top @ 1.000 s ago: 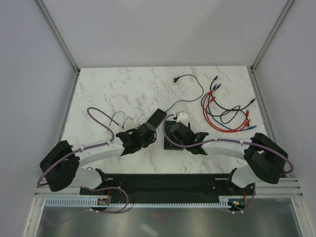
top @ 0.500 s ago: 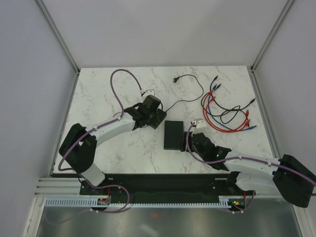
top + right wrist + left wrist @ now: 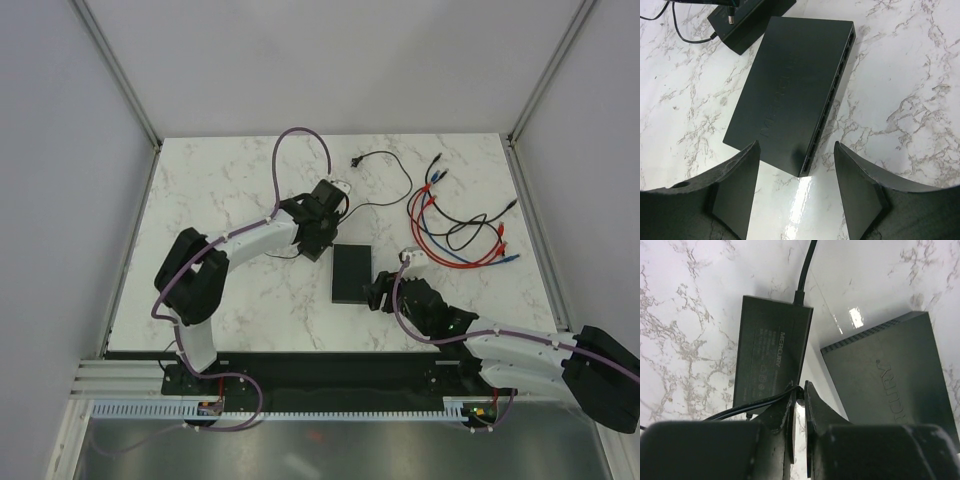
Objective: Pull the plug from the switch port
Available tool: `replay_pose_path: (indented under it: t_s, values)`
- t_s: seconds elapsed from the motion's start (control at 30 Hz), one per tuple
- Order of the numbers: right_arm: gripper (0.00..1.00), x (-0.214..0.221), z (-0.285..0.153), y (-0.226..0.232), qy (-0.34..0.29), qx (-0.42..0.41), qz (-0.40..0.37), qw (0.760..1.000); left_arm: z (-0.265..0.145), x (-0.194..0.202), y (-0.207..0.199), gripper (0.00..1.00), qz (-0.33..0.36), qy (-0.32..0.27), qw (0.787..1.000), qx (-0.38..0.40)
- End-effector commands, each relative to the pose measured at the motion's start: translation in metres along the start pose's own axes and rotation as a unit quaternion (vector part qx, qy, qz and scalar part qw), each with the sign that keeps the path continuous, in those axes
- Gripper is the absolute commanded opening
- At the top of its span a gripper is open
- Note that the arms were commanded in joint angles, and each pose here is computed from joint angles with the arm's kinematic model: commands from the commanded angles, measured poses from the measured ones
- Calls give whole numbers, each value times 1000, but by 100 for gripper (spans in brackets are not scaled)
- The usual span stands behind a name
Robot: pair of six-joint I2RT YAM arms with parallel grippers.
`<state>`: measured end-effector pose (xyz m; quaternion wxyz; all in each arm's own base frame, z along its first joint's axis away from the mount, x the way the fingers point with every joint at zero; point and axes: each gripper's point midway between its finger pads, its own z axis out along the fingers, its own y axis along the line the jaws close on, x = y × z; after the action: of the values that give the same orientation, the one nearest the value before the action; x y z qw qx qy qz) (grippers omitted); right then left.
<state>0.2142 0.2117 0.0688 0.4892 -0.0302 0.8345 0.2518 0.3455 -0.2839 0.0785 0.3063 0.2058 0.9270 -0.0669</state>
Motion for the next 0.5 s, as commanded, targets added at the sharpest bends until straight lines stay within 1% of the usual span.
replay_pose_path:
  t_s: [0.0, 0.07, 0.1, 0.17, 0.2, 0.3, 0.4, 0.47]
  values:
    - [69, -11, 4, 11, -19, -17, 16, 1000, -3, -4, 3, 15, 56, 7, 998, 0]
    - [69, -11, 4, 11, -19, -18, 16, 1000, -4, -3, 6, 18, 57, 7, 998, -5]
    - [69, -11, 4, 11, -19, -18, 15, 1000, -3, -3, 5, 24, 58, 8, 998, -4]
    - [69, -11, 3, 11, -20, -18, 16, 1000, -2, -2, 3, 29, 61, 10, 998, 1]
    - [69, -12, 3, 12, -20, -20, 16, 999, -2, -2, 3, 34, 60, 11, 998, 1]
    - [69, -11, 3, 11, -19, -20, 15, 999, -1, 1, -1, 42, 57, 16, 998, 10]
    - [69, -11, 3, 12, -20, -20, 16, 999, -3, 2, 1, 49, 52, 16, 999, 6]
    - [69, -10, 4, 12, -19, -21, 15, 999, -8, 3, 0, 51, 45, 14, 999, 7]
